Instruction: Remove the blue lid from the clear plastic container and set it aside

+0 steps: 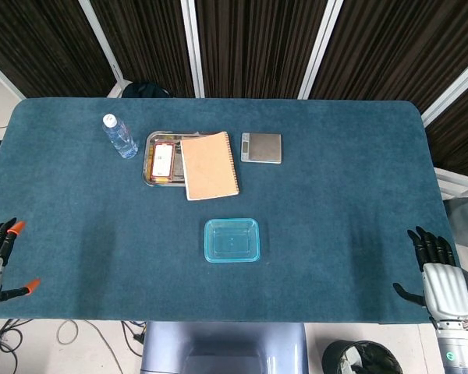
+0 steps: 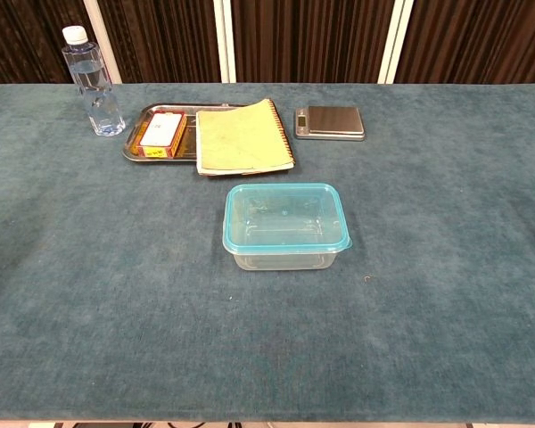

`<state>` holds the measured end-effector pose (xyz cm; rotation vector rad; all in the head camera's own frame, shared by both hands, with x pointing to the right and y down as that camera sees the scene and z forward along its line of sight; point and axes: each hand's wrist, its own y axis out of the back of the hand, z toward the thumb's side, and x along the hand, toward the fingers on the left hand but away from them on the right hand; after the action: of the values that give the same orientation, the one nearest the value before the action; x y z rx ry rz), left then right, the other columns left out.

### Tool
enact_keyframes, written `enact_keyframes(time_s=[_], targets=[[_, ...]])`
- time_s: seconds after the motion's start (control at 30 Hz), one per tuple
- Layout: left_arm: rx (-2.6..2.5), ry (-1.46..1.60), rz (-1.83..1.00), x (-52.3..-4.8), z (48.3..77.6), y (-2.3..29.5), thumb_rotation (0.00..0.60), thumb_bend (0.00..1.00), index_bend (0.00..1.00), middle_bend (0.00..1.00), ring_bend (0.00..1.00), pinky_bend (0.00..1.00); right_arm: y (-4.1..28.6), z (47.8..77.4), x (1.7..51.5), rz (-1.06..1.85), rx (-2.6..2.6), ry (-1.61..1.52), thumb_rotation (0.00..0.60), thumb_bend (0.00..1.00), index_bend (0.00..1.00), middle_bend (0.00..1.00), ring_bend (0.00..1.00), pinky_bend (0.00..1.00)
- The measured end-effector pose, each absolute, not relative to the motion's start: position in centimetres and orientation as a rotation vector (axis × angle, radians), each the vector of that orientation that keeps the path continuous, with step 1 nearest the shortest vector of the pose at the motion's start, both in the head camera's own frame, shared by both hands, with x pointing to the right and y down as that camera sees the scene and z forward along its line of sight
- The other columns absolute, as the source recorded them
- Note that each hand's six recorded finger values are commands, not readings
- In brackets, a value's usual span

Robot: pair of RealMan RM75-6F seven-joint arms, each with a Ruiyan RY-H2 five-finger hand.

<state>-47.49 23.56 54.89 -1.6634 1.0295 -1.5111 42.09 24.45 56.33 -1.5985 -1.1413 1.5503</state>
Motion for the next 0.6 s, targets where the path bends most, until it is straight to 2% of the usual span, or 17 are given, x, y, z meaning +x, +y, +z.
enact_keyframes(time_s=[0.2,0.6], targets=[[-1.769,1.059,-1.463,-44.6,55.1,22.5,0.6,0.0,0.0,0.0,0.0,0.0,24.6,56.4,42.0,1.553,-1.614,-1.144,0.6,0.25,0.0,0.0,0.0,0.0],[-2.024,0.93,-1.361,-32.8,58.5,19.0,0.6,0.0,0.0,0.0,0.0,0.0,24.5,56.4,42.3,1.569,-1.613,-1.167,0.6,0.25,0.0,0.0,0.0,0.0]])
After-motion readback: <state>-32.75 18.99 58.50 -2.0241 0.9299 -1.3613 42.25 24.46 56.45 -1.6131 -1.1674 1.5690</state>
